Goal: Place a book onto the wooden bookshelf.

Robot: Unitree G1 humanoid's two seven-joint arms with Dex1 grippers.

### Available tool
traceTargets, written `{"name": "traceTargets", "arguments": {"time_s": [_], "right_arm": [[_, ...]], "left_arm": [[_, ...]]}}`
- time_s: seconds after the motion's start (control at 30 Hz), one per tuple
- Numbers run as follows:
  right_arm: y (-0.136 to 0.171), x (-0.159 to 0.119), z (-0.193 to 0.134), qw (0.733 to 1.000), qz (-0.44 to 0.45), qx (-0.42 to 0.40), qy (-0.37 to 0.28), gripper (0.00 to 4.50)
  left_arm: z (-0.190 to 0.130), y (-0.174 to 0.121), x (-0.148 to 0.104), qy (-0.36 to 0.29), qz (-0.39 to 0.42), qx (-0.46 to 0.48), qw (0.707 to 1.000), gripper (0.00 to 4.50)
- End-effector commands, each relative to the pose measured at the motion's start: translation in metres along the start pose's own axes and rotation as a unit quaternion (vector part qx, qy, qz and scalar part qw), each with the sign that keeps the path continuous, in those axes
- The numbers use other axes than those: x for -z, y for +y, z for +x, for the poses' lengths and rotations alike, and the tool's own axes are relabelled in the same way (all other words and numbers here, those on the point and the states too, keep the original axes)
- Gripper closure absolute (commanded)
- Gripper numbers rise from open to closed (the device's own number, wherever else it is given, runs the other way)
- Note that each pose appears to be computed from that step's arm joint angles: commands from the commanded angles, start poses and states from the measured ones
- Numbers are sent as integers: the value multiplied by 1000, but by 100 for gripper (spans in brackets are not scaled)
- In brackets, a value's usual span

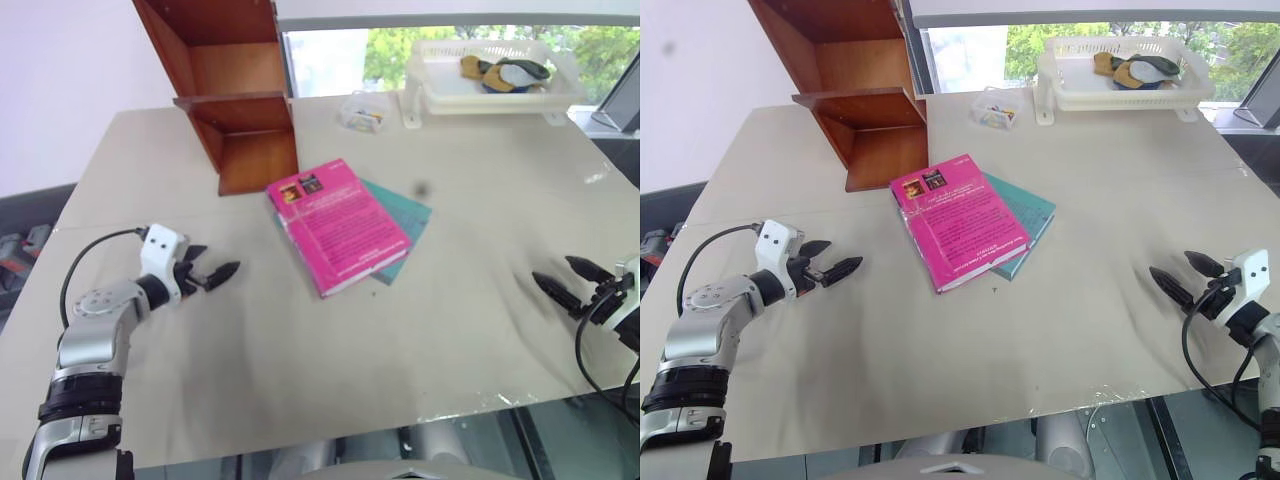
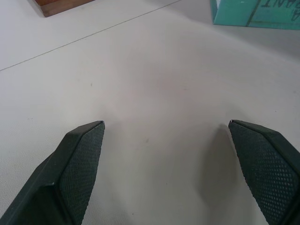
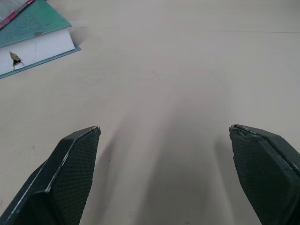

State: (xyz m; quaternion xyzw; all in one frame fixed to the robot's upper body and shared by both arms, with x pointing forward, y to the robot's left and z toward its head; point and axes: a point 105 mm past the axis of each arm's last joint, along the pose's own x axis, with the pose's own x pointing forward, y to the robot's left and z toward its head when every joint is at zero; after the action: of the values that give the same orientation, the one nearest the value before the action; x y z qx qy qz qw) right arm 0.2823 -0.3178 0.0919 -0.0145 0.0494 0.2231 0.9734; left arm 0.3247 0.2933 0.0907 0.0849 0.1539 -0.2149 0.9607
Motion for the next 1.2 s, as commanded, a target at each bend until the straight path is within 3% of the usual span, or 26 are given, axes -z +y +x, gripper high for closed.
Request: {"name": "traceTargets", "arguments": {"time_s": [0.03, 0.9, 1.2], "right_arm": [[1, -13, -1, 1000, -28, -9, -9, 0], [4, -17, 0, 999, -38, -13, -29, 0], [39, -49, -4, 992, -21, -104, -67, 0]], "left_arm": [[-5, 5, -22, -33, 25, -6, 999, 5], [0, 6, -29, -48, 34, -9, 998, 5], [35, 6, -48, -64, 51, 21, 996, 5]]}}
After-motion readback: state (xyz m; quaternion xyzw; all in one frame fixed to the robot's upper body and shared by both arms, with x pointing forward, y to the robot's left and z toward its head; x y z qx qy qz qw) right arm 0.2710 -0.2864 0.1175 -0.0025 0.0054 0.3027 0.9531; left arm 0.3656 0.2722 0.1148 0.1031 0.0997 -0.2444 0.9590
